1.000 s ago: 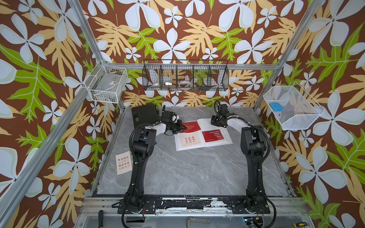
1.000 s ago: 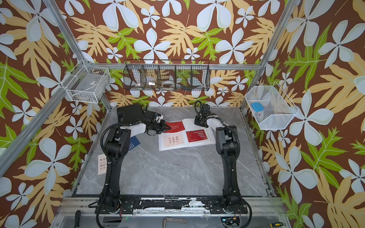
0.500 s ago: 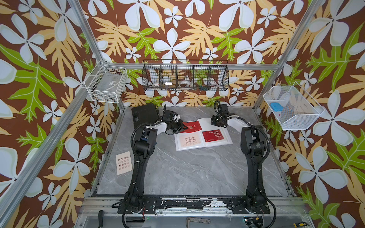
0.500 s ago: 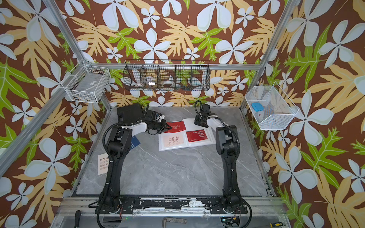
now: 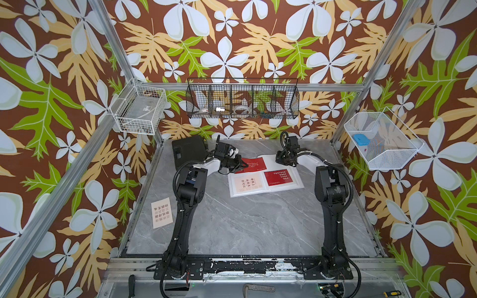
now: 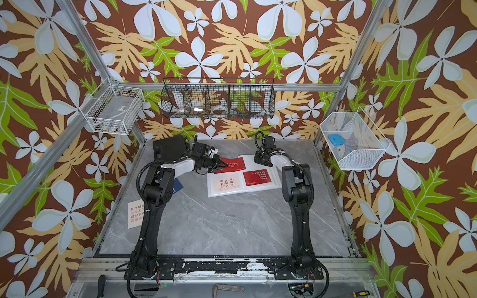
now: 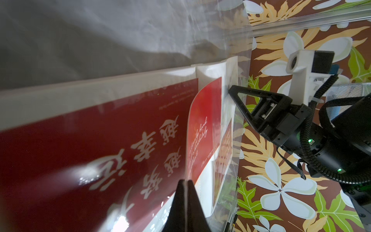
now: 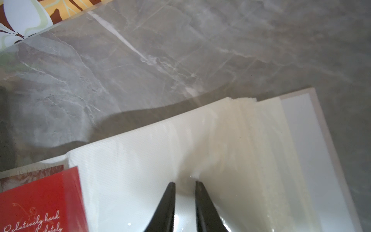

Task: Place the photos into the photo albums
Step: Insert the photo into the photo album.

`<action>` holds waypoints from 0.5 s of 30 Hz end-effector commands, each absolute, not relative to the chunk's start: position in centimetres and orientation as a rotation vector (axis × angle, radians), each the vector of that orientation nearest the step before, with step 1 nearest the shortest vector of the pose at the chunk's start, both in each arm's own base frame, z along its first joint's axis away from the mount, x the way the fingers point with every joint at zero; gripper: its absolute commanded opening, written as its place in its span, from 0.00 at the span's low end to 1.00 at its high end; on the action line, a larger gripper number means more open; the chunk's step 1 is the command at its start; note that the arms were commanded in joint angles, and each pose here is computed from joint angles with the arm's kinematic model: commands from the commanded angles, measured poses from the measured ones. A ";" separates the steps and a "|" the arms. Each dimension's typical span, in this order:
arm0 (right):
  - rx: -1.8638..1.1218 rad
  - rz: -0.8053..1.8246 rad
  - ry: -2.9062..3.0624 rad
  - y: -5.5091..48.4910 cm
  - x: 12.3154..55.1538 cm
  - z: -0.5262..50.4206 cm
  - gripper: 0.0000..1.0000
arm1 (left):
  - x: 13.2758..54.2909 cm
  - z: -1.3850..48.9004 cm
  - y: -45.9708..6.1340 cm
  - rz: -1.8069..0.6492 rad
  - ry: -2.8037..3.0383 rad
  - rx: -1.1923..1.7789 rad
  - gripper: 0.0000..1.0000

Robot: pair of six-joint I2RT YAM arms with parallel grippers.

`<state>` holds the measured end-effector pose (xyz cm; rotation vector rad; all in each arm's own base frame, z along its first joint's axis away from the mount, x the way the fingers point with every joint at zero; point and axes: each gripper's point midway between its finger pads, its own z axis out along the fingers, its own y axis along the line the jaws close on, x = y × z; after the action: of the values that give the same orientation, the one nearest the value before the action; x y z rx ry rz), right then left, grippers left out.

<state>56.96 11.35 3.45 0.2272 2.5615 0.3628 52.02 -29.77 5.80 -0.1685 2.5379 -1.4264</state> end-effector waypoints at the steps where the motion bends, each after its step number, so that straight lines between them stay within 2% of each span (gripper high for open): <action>1: 0.282 0.331 2.685 10.3 54.3 1.4 0.24 | 52.5 6.0 -30.3 -1.433 2.521 -0.183 0.00; 5: 0.287 0.366 2.653 10.1 54.6 2.7 0.29 | 52.7 6.1 -31.0 -1.441 2.506 -0.199 0.00; 7: 0.292 0.377 2.638 9.9 54.7 3.3 0.33 | 52.8 6.0 -31.0 -1.425 2.501 -0.211 0.06; 10: 0.307 0.393 2.626 9.2 54.7 3.8 0.41 | 53.2 6.3 -31.0 -1.409 2.486 -0.231 0.22; 13: 0.310 0.388 2.628 8.5 54.6 3.8 0.48 | 53.5 6.6 -30.6 -1.354 2.475 -0.250 0.43; 15: 0.313 0.382 2.633 8.1 54.4 3.6 0.50 | 53.7 6.8 -30.2 -1.317 2.471 -0.271 0.52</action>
<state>55.57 8.67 4.32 0.3067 2.5820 0.4046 52.74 -30.61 5.76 -0.2480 2.5152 -1.3695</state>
